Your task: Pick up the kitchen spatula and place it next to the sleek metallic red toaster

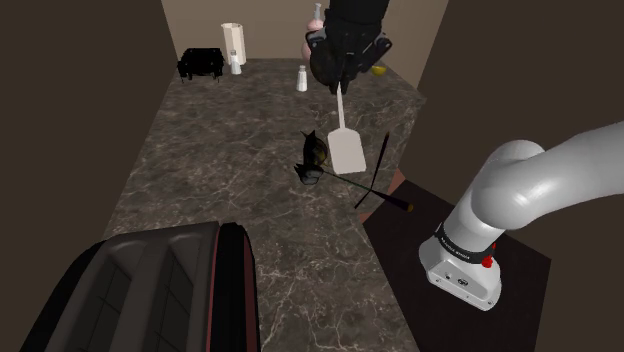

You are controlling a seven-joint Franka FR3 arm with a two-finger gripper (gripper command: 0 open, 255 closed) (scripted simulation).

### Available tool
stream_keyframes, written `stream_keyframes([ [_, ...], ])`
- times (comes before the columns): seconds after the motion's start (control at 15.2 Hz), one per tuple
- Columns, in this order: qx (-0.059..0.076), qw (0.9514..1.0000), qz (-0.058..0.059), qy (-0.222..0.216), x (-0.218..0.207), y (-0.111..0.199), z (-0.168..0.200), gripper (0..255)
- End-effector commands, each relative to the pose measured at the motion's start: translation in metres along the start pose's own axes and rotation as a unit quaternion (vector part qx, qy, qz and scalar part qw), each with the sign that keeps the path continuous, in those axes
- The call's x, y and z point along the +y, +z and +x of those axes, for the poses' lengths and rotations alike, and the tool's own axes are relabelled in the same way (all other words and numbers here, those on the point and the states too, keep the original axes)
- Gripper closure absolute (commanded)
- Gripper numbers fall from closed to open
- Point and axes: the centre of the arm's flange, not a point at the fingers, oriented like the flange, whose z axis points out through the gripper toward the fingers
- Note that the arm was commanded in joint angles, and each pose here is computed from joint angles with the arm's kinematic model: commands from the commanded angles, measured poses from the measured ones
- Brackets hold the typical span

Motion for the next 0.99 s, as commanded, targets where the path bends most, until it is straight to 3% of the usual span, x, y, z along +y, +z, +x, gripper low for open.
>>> stream_keyframes([
  [0.0,0.000,1.0000,0.000,0.001,0.002,-0.005,-0.027,255],
  [0.59,0.000,1.0000,0.000,0.001,0.020,-0.032,-0.140,255],
  [0.92,0.000,1.0000,0.000,0.001,0.020,-0.007,-0.146,255],
])
